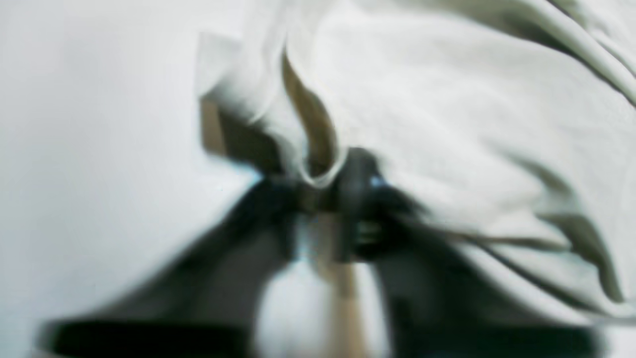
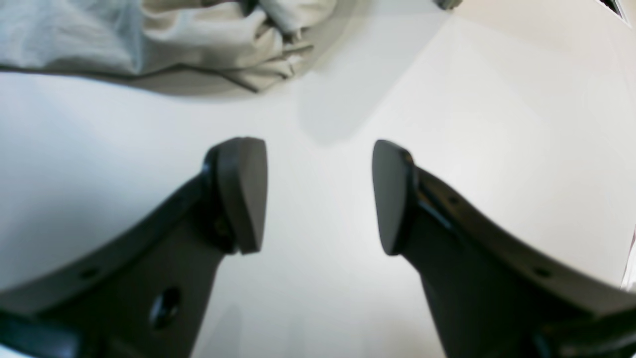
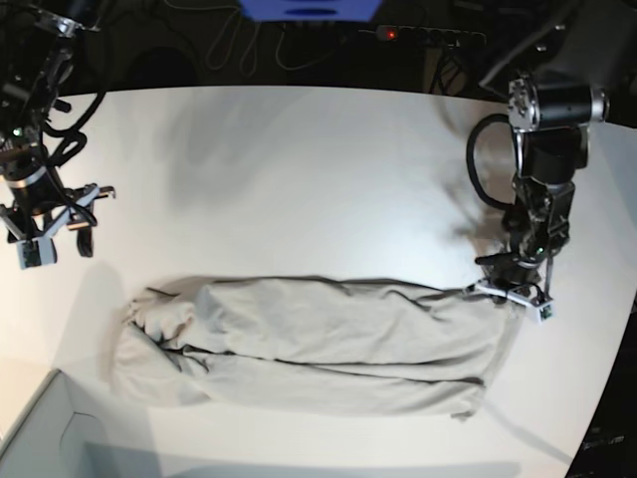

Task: Layout the t-shirt on the table in an organized manner, then fold the t-shirt properly
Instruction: 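Raise both grippers off the shirt and reposition over its ends, then grasp the shirt ends with both grippers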

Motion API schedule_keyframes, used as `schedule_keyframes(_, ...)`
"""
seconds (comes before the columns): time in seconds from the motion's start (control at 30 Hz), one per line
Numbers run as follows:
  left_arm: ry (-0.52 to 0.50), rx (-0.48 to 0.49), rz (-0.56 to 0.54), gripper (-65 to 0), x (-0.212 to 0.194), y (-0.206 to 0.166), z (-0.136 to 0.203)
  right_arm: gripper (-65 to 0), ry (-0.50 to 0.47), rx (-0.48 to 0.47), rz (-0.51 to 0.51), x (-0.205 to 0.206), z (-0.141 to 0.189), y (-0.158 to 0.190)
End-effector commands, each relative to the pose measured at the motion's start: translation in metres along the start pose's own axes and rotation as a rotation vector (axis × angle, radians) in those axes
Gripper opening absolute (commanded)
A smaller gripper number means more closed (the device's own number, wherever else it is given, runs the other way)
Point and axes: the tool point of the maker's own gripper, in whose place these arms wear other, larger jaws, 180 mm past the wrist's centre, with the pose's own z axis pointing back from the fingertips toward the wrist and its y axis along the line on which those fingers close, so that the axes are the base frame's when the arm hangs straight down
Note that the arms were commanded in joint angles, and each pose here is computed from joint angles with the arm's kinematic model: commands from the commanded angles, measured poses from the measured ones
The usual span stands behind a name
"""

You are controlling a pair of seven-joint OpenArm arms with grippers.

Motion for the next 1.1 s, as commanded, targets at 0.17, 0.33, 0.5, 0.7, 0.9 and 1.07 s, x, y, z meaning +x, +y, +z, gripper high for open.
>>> schedule_keyframes(0.17,0.005,0.002,-0.024,-65.0,0.006,0.006,0.004,-31.3,-0.049,0.003,-0.025,0.014,-0.011,-0.006)
schedule_keyframes(0.33,-0.056,-0.039,-0.019,-64.8,0.031,0.004,0.041,-31.3,-0.026,0.003,-0.028,0.007,-0.019,-0.015)
schedule_keyframes(0.5,-0.128,-0.065,-0.025,-64.8,0.068,-0.001,0.084,-31.0,-0.026,0.022,-0.067,0.011,-0.038,-0.015)
schedule_keyframes(0.7,-0.175,-0.053,-0.025,-64.8,0.089,0.001,0.124,-31.0,-0.016,0.089,-0.089,0.012,-0.060,-0.010)
schedule_keyframes(0.9,-0.177,-0.041,-0.020,-64.8,0.091,0.006,0.128,-31.0,0.064,0.228,-0.090,-0.006,-0.088,0.038)
schedule_keyframes(1.07,-0.178,-0.037,-0.025,-64.8,0.092,0.007,0.128,-31.0,0.092,0.325,-0.104,-0.002,-0.114,0.070)
